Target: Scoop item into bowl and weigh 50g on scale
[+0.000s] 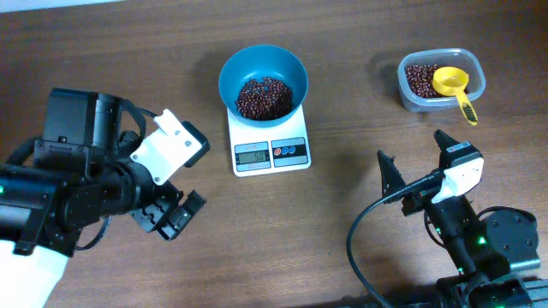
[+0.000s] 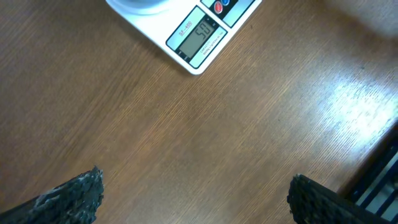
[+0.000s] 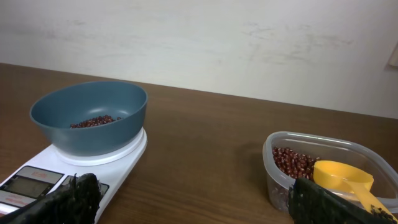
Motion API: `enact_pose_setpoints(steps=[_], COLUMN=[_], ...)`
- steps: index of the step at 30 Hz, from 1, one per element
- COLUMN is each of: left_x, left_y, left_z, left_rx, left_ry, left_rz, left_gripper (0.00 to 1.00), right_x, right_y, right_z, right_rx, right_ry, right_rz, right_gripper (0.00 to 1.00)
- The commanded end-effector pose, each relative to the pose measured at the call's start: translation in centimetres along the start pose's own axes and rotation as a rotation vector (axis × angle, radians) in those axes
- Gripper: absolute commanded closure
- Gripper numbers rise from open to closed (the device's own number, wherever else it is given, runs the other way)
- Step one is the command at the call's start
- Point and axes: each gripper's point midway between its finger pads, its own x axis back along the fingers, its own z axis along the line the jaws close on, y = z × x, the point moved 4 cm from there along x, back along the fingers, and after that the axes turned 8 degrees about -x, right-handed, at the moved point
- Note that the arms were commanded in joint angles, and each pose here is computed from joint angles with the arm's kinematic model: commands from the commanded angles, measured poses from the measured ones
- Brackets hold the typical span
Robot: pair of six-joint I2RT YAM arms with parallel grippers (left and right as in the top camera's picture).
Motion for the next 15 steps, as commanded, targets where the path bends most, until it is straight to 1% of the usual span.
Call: enact_pose_setpoints(steps=[1,2,3,5,6,7,11,13,15], left_x=[0.2,0.8,1.8,4.2,5.7,6.2,5.9,6.2,7.3], left_y=[0.2,0.0,-0.6,-2.3,-2.6,-2.6,-3.1,-3.4,-3.6], left_z=[-0.3,-0.6,-1.1,-2.7,-3.4,-3.6,-3.7,-3.4,-3.7], left_rx=[0.160,0.243,0.292,0.298,0.280,0.274,0.323,0.371,0.367], left_ry=[-0.020,-0.010,0.014,0.066,0.108,0.122,0.133,0.178,0.217], left_rz=[-0.025,-0.032,-0.025,-0.024,-0.082,-0.105,-0.110,-0.111,-0.158], left_gripper=[0.01,0.01,0.01,0.01,0.01,0.01,0.01,0.01,0.01], right_x=[0.0,0.0,0.0,0.0,0.0,0.0,0.0,0.0,0.0], right_y=[-0.3,-0.3,-0.3,-0.3,-0.4,-0.3,-0.3,-0.3,-0.3], right_z=[0.3,0.3,0.3,0.3,0.3,0.3,0.3,0.3,0.3], right_rx=[-0.007,-0.007,-0.007,-0.007,-0.007,-0.007,-0.007,-0.007,-0.007], right_ry=[0.023,0.023,0.023,0.023,0.023,0.023,0.023,0.023,0.023], right_rz=[0.006,0.006,0.006,0.006,0.006,0.006,0.006,0.006,0.006], right_gripper=[0.01,0.01,0.01,0.01,0.01,0.01,0.01,0.01,0.01])
